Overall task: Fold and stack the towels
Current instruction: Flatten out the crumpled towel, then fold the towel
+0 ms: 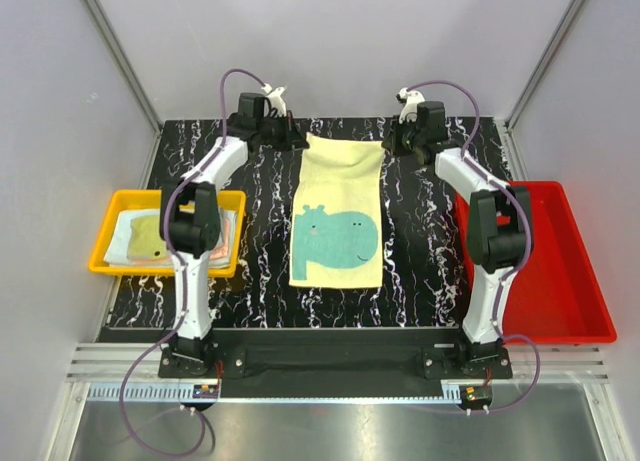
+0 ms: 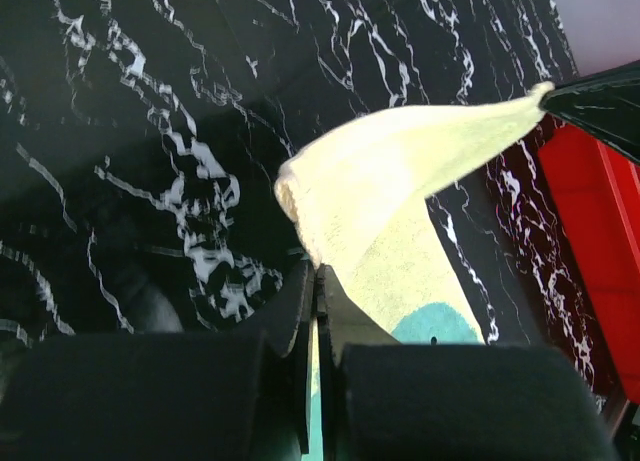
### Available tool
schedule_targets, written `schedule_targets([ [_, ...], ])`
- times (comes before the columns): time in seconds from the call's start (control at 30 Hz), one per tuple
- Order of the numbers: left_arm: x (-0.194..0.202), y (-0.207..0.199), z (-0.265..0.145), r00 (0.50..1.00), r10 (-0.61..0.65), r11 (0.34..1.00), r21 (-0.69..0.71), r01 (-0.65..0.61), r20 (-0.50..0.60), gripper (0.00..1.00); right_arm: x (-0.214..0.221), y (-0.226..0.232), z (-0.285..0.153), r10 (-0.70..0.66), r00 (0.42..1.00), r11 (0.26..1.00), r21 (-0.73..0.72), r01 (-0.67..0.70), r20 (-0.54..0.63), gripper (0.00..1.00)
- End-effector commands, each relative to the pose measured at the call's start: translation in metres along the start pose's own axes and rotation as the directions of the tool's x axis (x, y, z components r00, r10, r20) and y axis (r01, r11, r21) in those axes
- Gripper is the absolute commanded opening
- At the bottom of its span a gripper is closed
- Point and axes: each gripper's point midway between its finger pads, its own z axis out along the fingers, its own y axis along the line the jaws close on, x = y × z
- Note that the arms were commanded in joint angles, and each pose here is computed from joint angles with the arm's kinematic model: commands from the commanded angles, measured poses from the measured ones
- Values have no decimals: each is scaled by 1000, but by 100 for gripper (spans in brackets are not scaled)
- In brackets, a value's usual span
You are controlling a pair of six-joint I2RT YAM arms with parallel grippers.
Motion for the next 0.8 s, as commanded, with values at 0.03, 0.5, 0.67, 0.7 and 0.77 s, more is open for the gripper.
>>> schedule_targets([
  [0.03, -32, -19, 8, 992, 97, 983, 148, -107, 77, 0, -58, 24, 10, -115, 978, 981, -136, 139, 171, 0],
  [0.5, -2, -11, -18, 981, 195, 976, 93, -195, 4, 0, -26, 30, -21, -127, 987, 979, -149, 141, 100, 0],
  [0.67, 16, -25, -45, 978, 208, 973, 95, -208, 18, 0, 7, 42, -55, -69, 997, 985, -156, 71, 21, 0],
  [0.7, 21, -26, -48, 979, 202, 975, 95, -202, 9, 0, 20, 38, -61, -56, 998, 991, -120, 54, -17, 0],
  [0.77, 34, -32, -57, 981, 195, 975, 107, -194, -3, 0, 37, 44, -66, -56, 996, 992, -117, 48, -74, 0],
])
